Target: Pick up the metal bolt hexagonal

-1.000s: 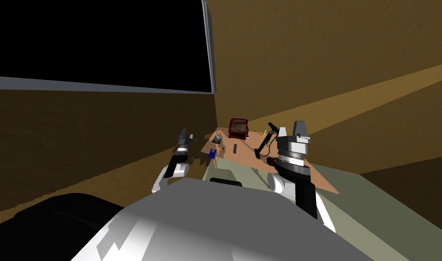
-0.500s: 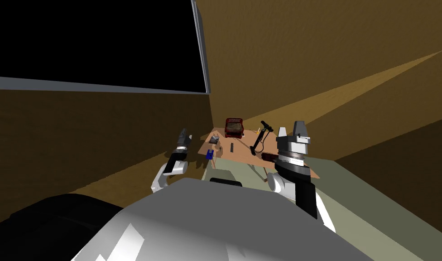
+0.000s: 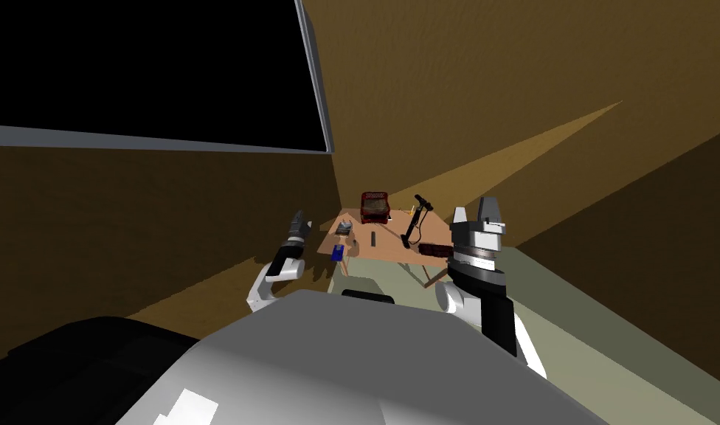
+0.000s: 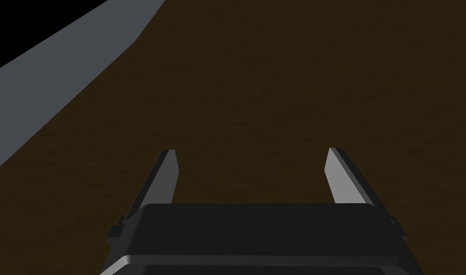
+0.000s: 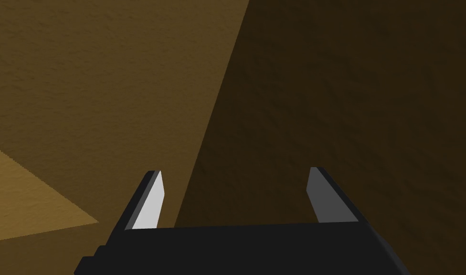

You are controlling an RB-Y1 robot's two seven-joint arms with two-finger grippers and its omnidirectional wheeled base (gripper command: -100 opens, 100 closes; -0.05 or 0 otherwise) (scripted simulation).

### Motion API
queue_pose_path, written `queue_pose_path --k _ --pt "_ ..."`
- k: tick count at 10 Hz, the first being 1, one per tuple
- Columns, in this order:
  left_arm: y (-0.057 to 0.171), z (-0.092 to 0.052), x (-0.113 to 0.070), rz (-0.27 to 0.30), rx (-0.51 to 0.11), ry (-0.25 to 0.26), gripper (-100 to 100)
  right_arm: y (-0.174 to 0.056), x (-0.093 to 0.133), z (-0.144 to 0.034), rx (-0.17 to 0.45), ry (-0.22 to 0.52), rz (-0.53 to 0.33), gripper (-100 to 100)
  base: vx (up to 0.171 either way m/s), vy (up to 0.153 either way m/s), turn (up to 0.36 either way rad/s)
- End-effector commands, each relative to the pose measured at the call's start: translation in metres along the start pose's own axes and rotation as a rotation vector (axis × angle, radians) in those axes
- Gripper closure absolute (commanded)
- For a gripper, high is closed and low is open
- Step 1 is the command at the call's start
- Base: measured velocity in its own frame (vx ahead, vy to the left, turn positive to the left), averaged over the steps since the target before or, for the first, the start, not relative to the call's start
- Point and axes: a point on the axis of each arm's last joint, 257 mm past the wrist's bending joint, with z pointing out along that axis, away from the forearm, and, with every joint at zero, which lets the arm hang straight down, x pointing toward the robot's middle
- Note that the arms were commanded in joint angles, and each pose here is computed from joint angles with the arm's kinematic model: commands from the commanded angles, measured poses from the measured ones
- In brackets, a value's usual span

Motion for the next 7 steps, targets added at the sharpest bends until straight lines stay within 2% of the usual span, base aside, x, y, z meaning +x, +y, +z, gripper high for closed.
queue_pose_path --k 1,4,7 --pt "0.010 0.005 -0.010 -0.013 -0.040 -0.024 -100 0.000 0.000 0.000 0.000 0.000 0.000 0 -0.012 0.012 -0.292" --pt "0.027 0.008 -0.021 -0.027 -0.105 -0.052 -100 0.000 0.000 0.000 0.000 0.000 0.000 0 -0.012 0.016 -0.144" --pt "0.051 0.012 -0.041 -0.060 -0.186 -0.101 -100 0.000 0.000 0.000 0.000 0.000 0.000 0 -0.012 0.014 -0.231"
